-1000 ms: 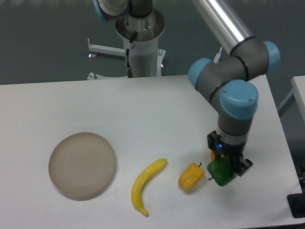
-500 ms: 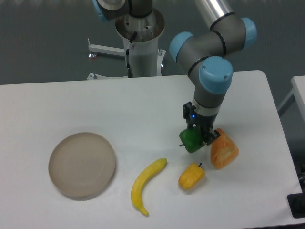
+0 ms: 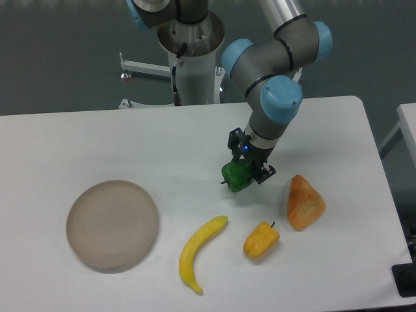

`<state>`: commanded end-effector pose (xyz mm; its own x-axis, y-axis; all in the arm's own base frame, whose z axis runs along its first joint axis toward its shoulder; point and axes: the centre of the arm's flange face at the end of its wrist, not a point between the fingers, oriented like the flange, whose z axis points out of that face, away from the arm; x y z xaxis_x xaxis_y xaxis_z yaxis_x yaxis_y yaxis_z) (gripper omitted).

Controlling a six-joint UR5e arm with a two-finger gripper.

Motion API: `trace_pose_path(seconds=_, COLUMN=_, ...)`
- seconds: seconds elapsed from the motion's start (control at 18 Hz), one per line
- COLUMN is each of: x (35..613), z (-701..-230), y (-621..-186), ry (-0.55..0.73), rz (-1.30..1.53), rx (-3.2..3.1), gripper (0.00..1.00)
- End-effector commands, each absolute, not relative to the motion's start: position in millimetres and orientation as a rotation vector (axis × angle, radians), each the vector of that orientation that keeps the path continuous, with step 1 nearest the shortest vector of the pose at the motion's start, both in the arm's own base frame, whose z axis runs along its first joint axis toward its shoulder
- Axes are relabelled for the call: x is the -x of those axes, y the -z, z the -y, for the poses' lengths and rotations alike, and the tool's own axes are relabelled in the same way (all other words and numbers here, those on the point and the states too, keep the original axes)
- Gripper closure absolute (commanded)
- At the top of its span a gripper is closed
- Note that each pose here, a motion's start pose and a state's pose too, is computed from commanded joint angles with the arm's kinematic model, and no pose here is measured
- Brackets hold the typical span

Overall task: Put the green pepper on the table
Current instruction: 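Lower the green pepper onto the table beside the yellow pepper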

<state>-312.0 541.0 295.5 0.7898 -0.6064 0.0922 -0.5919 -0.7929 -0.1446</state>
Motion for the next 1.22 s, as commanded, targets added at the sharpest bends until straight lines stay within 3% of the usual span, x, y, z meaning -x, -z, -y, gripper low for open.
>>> trace_pose_path(seconds=1.06, x=307.7, z=-543.1, y=-261.9, ry=0.222, rz=-0.931, rx=2.865, gripper=0.61)
trace_pose_path(seconds=1.11, x=308.0, z=-543.5, y=-262.6, ry=0.220, rz=-0.929, rx=2.865, gripper=0.59)
trace_pose_path(seconds=1.22, x=310.6, z=-546.5, y=-267.6, ry=0.208, rz=-0.909, rx=2.866, gripper=0.27)
